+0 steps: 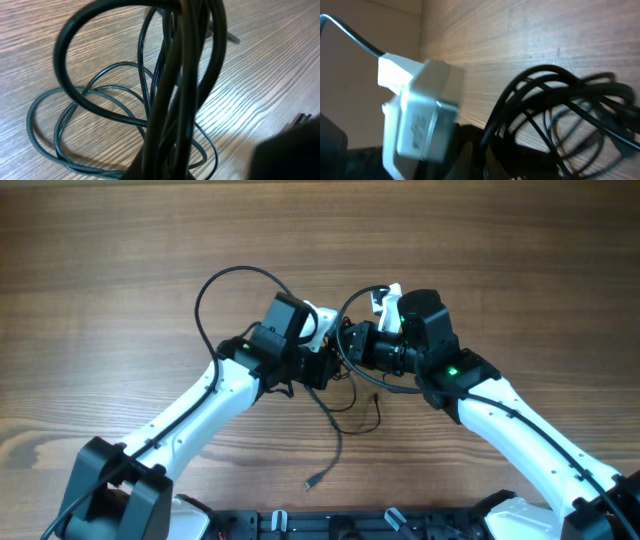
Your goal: Untangle cables
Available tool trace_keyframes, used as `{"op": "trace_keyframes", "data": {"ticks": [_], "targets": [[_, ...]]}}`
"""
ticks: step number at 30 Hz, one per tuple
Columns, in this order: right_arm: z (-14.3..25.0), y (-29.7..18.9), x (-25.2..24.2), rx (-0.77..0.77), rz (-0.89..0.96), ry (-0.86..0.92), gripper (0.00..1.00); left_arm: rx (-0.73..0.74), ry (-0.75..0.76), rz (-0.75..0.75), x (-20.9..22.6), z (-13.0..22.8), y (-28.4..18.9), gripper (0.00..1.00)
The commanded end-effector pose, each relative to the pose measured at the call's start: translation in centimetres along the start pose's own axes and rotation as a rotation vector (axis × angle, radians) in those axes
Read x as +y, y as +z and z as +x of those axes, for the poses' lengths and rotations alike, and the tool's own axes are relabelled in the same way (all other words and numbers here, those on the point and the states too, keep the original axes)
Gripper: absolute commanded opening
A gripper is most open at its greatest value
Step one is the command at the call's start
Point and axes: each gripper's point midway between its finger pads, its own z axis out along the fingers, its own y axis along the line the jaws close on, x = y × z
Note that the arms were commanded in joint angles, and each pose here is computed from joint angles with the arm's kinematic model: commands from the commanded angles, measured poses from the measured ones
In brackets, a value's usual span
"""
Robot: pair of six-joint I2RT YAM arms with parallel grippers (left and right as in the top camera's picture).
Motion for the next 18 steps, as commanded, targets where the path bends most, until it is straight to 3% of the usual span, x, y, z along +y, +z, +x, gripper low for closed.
{"op": "trace_keyframes", "data": {"ticks": [1,5,12,13,15,18], "targets": [[-1.2,-1.2,-0.8,-0.011,0.013,0.044,0.04,-0.016,-0.123,-0.135,5.3,0.0,-1.6,0.04],[-0.9,-2.0,-4.0,-0.003,0.129,0.106,0.04,-0.034,-0.182,-0.151,7.1,-0.2,-2.7,0.04],[-0.6,-2.2,-4.4,0.015,0.139,0.078,0.05,-0.028,-0.186,-0.088,6.1,-0.2,-2.6,0.05],[-0.7,-2.1,-4.1,0.014,0.125,0.072,0.11,-0.025,-0.182,-0.082,5.9,-0.2,-2.6,0.05],[-1.1,-2.1,-3.3,0.008,0.089,0.051,0.15,-0.020,-0.173,-0.079,5.6,-0.1,-2.4,0.05],[-1.2,-2.1,-3.3,0.002,0.090,0.048,0.09,-0.017,-0.168,-0.076,5.4,-0.1,-2.3,0.05]]}}
